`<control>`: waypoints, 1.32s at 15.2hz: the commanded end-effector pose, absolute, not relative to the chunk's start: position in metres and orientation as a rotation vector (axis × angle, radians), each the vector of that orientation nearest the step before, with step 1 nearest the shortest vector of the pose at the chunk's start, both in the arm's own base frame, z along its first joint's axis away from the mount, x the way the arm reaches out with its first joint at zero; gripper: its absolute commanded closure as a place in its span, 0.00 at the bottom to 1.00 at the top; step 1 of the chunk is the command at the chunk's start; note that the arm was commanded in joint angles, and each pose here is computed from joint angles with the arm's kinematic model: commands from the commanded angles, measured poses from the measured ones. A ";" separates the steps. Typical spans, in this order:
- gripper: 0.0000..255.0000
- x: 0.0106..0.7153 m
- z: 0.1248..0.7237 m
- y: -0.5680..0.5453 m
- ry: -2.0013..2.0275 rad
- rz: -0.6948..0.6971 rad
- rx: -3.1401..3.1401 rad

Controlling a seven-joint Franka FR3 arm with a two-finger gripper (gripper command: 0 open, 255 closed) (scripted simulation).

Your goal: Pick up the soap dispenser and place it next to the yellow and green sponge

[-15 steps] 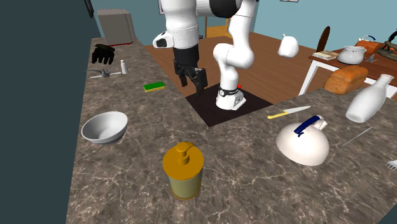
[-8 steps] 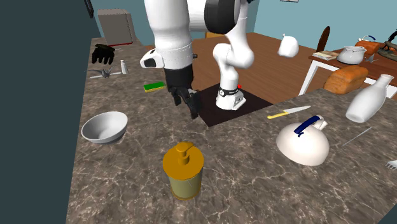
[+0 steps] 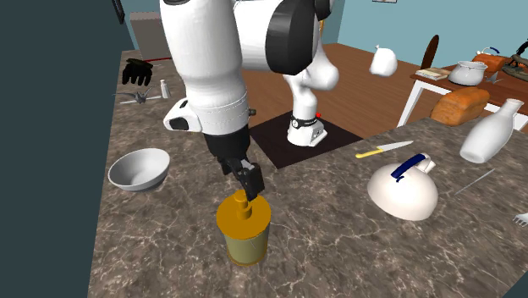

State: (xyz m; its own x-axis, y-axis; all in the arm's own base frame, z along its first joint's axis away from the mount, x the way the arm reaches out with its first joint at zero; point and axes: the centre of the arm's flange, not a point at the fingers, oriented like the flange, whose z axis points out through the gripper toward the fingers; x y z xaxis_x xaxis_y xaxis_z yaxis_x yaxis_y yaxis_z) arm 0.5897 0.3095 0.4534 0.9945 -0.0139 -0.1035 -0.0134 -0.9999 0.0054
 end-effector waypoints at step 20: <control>1.00 0.596 0.407 0.321 -0.023 -0.160 3.131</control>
